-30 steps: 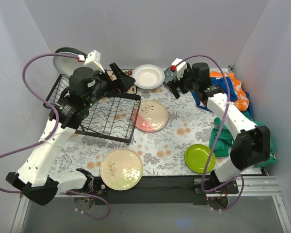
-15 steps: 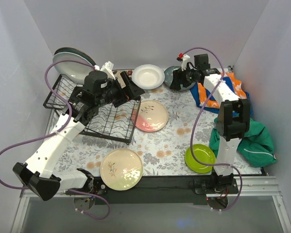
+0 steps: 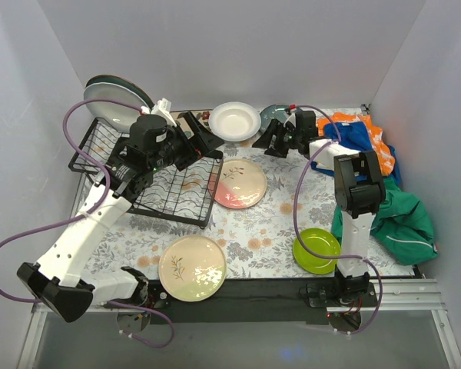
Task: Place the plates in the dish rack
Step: Grab a plate with the right arm, then pass the plate from the right arm to the left
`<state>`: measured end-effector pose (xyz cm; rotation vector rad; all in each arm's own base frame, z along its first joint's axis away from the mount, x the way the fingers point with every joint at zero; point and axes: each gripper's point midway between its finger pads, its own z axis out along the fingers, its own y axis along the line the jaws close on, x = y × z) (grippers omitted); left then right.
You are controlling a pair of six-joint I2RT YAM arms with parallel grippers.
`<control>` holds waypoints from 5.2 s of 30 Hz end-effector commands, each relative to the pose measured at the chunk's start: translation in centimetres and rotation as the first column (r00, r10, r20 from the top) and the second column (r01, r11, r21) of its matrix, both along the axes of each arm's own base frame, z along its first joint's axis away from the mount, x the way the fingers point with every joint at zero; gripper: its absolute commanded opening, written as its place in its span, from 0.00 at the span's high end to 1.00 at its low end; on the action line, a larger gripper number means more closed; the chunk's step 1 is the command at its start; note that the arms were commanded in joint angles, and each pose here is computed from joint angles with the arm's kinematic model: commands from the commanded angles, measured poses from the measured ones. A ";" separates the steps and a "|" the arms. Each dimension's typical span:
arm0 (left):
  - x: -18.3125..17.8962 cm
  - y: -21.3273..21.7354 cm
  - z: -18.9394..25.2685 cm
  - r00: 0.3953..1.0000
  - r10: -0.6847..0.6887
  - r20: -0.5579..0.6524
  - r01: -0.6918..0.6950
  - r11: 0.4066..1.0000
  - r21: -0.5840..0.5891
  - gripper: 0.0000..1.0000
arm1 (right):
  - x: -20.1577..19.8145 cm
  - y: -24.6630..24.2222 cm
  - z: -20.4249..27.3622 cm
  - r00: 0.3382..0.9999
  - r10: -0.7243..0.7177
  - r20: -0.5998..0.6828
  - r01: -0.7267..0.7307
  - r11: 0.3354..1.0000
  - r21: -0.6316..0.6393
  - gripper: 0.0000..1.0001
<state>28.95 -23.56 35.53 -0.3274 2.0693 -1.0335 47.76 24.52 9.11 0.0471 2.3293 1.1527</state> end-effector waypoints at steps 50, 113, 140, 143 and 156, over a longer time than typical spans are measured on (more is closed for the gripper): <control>1.5 2.7 5.0 0.976 0.179 0.127 -0.173 0.983 -0.060 0.16 | 12.2 6.6 6.2 0.924 -0.366 -0.111 0.378 0.827 0.417 0.99; 9.5 0.7 -6.8 0.967 -0.233 -0.106 0.250 0.949 0.192 0.15 | -15.4 -1.8 20.1 0.934 0.179 0.308 -0.311 0.830 0.462 0.99; -1.6 0.9 -0.8 0.883 -0.447 0.147 0.437 0.895 0.092 1.00 | -19.0 2.4 20.4 0.749 0.429 0.505 -0.604 0.755 0.256 0.84; -3.1 1.4 -0.6 0.878 -0.440 0.188 0.430 0.898 0.091 1.00 | -19.3 3.3 20.2 0.721 0.464 0.514 -0.635 0.740 0.223 0.67; -5.0 3.7 -0.8 0.894 -0.368 0.254 0.332 0.927 0.173 1.00 | -21.0 7.9 19.4 0.588 0.660 0.468 -0.725 0.687 -0.058 0.31</control>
